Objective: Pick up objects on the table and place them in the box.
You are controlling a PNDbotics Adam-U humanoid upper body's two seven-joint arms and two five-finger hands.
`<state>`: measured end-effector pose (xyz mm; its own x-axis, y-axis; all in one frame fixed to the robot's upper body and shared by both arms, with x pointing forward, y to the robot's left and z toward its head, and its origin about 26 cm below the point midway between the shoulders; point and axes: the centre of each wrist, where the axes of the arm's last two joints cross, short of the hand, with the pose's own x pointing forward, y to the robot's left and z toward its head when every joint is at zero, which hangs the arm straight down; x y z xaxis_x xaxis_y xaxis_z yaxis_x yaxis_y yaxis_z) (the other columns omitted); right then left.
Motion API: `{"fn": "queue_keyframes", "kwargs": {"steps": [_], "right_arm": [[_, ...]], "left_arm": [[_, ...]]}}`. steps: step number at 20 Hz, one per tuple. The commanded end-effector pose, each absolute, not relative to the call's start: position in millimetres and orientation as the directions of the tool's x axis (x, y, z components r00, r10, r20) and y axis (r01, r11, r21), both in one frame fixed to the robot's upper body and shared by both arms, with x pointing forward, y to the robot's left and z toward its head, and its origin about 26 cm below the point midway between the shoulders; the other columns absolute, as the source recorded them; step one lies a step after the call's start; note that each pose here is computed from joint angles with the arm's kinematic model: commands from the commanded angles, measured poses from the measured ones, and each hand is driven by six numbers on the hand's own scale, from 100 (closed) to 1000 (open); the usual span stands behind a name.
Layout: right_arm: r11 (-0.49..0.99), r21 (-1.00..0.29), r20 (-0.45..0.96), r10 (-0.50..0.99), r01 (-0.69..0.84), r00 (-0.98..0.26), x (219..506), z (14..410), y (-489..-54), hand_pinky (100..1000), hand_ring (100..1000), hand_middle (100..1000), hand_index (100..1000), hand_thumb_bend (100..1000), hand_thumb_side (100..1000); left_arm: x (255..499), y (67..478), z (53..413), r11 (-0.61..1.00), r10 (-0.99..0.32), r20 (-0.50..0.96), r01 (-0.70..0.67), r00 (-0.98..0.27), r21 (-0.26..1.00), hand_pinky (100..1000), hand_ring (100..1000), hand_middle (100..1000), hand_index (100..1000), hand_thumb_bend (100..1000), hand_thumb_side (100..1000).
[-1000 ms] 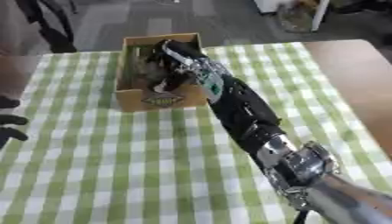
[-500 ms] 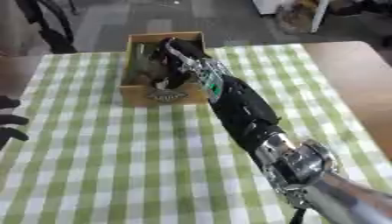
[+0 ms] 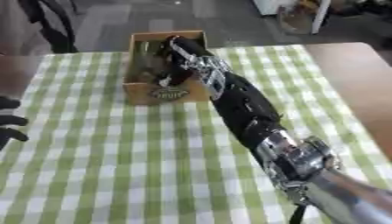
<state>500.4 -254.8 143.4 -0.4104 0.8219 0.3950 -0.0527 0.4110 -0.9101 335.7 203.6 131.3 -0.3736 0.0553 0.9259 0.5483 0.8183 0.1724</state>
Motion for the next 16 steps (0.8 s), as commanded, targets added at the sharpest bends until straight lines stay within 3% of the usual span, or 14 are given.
{"fn": "queue_keyframes", "kwargs": {"steps": [1, 16], "right_arm": [[0.42, -0.908, 0.391, 0.834, -0.011, -0.39, 503, 158, -268, 322, 390, 388, 560, 342, 100], [0.474, -0.879, 0.411, 0.816, 0.062, -0.407, 507, 191, -273, 326, 394, 391, 563, 333, 100]], "left_arm": [[336, 205, 140, 0.812, 0.055, 0.915, 0.551, -0.399, 0.191, 564, 678, 748, 811, 501, 284], [335, 206, 137, 0.809, 0.047, 0.919, 0.554, -0.392, 0.195, 564, 679, 748, 811, 500, 286]]}}
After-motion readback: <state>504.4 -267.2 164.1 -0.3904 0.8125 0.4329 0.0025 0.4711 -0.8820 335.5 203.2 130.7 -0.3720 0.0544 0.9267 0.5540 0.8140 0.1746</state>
